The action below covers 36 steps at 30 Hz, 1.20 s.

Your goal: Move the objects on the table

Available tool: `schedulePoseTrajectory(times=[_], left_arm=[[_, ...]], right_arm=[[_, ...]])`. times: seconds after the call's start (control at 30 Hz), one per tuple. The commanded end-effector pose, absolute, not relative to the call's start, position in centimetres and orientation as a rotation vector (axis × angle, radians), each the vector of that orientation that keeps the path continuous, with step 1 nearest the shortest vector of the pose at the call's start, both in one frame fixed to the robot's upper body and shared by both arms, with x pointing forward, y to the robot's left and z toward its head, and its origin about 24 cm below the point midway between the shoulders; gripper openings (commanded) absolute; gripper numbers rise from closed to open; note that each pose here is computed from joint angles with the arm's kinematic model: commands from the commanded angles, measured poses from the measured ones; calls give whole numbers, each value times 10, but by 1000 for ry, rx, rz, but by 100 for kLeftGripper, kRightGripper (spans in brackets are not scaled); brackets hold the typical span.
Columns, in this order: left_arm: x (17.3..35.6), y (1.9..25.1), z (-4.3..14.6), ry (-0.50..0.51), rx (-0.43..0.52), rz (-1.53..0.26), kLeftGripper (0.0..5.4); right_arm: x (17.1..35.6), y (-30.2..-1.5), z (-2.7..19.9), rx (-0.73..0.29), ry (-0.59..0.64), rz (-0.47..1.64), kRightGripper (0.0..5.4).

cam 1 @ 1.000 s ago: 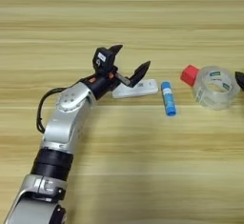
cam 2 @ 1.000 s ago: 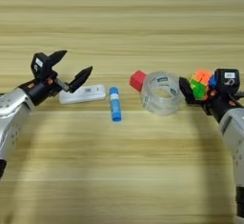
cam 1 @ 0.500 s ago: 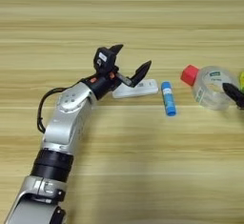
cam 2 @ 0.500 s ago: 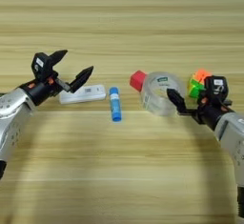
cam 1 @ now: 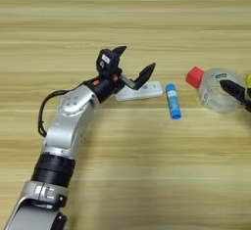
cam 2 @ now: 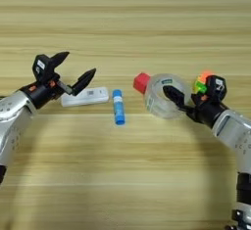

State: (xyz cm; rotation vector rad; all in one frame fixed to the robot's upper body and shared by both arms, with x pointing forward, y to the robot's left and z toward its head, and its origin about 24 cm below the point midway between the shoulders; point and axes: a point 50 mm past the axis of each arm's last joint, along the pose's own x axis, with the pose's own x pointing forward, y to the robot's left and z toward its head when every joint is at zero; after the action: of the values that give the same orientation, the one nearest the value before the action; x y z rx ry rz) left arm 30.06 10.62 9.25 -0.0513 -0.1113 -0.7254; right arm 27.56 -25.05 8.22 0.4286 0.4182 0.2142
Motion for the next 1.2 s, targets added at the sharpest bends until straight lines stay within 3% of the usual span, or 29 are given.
schedulePoseTrajectory(times=[0.03, 0.7, 1.2], left_arm=[[300, 106, 89, -91, -39, -727, 540], [299, 106, 89, -89, -43, -725, 540], [299, 107, 89, -90, -42, -723, 540]], right_arm=[[283, -251, 84, 465, 430, 199, 538], [300, -256, 59, 494, 535, 137, 538], [302, -260, 55, 496, 532, 114, 376]])
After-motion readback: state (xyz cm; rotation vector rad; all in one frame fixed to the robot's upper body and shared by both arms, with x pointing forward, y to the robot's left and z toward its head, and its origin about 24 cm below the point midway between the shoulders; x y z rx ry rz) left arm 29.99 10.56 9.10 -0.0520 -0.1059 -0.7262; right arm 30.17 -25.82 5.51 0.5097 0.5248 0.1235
